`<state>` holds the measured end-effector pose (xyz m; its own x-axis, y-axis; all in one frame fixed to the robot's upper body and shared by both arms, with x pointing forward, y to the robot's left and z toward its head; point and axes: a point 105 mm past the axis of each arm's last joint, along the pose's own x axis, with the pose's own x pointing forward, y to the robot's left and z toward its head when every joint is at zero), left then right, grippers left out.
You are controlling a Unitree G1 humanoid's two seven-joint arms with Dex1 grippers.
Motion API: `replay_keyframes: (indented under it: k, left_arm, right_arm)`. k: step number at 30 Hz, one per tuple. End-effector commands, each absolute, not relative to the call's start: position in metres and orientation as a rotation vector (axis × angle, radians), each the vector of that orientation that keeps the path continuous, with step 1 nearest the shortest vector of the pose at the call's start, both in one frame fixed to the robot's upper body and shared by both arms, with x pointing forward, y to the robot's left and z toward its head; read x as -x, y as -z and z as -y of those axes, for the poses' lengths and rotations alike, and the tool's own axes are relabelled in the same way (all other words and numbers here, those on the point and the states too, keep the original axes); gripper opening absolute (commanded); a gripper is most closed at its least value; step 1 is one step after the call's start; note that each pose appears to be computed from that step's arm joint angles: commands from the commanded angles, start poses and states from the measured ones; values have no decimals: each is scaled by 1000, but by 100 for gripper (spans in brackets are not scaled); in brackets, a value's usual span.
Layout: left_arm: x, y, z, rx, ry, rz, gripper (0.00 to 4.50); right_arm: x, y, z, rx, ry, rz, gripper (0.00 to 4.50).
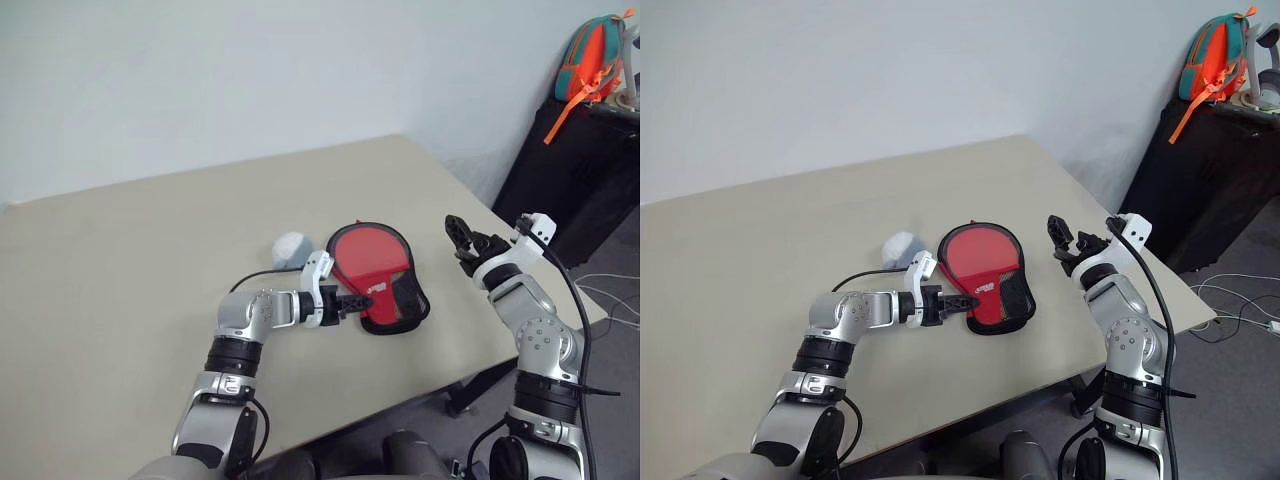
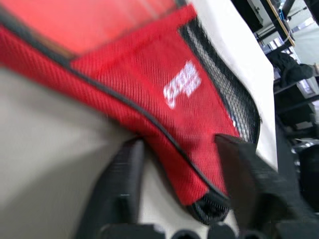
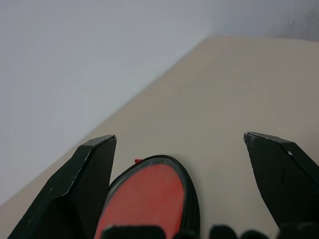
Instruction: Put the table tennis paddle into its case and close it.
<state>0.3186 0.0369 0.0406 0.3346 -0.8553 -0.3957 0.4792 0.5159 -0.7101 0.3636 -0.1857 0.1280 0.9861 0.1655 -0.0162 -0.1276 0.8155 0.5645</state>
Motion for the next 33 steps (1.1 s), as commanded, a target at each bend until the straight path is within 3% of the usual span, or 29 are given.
replay_keyframes:
  k: [1,3,12,18,33]
  left_arm:
    - [-313,-45,-28,587,965,-855,69]
    - [-313,-44,-29,602,953,-862,2]
    - [-307,-52,-47,633,953,-905,2]
    - [-265,-80,-84,608,1105,-957,2]
    - [-204,-60,-139,574,1017,-1158,2]
  right_arm:
    - [-364,-142,192,-575,-140,-10,446]
    - [-364,-142,194,-573,-133,-9,446]
    - [-359,-138,195,-562,-120,-22,446]
    - [-360,-139,196,-542,-124,-22,446]
    - [-357,-137,185,-497,-182,-67,446]
